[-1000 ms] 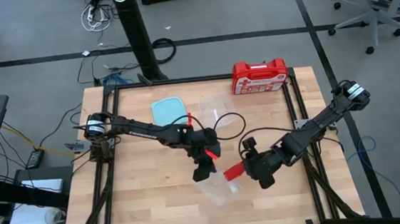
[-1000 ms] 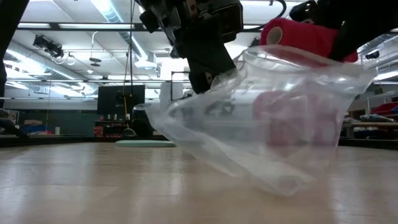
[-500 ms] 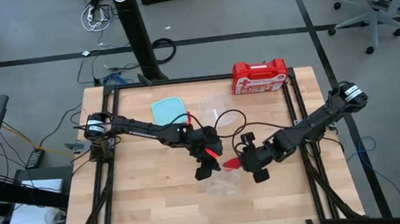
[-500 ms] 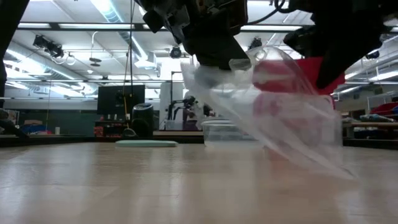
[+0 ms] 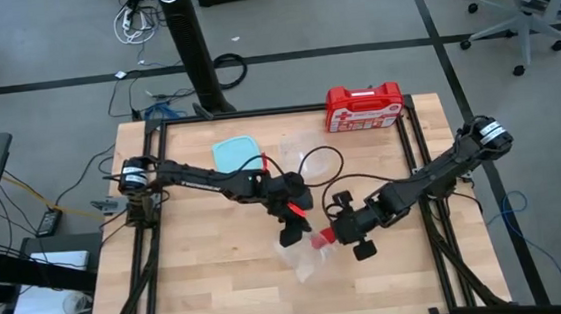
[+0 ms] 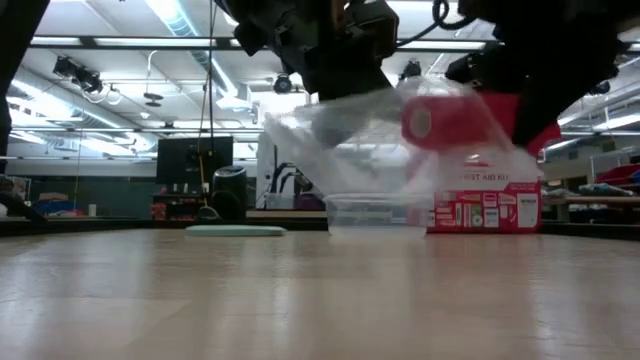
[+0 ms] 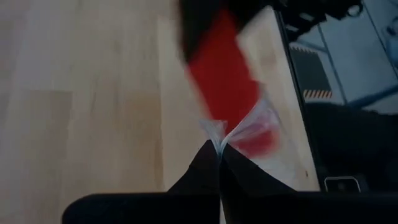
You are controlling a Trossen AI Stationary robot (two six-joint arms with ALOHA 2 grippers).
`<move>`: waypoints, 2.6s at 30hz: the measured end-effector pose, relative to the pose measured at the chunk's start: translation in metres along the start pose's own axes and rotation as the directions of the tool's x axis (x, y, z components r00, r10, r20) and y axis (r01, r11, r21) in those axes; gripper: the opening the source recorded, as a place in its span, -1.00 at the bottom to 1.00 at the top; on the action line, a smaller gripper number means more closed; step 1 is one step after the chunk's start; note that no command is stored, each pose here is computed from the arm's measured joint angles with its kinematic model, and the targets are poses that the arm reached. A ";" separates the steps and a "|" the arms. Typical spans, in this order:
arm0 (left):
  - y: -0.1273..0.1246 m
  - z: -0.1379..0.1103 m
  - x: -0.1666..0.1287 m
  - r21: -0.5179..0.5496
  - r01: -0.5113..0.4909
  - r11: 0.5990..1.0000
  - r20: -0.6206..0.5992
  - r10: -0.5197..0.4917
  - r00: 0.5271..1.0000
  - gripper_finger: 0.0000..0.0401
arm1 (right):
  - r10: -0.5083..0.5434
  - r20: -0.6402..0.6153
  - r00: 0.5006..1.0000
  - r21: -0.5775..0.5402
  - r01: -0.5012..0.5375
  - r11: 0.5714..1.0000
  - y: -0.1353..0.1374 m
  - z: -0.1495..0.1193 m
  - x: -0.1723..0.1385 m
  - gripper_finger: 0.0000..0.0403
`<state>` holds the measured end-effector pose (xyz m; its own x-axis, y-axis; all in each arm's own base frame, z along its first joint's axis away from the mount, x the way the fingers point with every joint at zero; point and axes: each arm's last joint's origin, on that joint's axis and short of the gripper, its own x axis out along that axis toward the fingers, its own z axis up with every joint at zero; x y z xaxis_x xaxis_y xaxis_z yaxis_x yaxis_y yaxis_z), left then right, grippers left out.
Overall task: Roll bandage
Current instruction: Put the rolled red bandage into the transparent zip bag
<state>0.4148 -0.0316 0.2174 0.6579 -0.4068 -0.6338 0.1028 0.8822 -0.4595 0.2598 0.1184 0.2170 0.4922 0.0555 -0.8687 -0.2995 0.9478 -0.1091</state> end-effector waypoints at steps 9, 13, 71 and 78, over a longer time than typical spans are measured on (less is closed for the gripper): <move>0.007 0.005 -0.003 -0.055 0.004 0.998 0.031 -0.002 1.000 -1.00 | -0.037 0.036 0.999 0.087 0.034 0.996 -0.014 0.013 -0.005 -0.42; 0.006 0.004 -0.003 -0.056 0.010 0.998 0.024 -0.008 1.000 -1.00 | -0.043 0.048 0.998 0.074 0.039 0.997 -0.018 0.024 -0.017 -0.30; -0.008 0.033 -0.006 0.202 -0.135 0.970 0.379 0.049 0.924 -1.00 | 0.068 -0.029 0.997 0.221 -0.060 0.973 -0.023 0.055 -0.074 -0.10; -0.009 0.034 -0.006 0.205 -0.134 0.970 0.386 0.046 0.921 -1.00 | 0.071 -0.099 0.993 0.258 -0.044 0.965 -0.024 0.056 -0.096 -0.11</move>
<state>0.4351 -0.0289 0.2462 0.8990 -0.2427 -0.3646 0.1641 0.9584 -0.2333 0.2657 0.1075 0.3301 0.3866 0.0918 -0.9177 -0.0997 0.9934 0.0573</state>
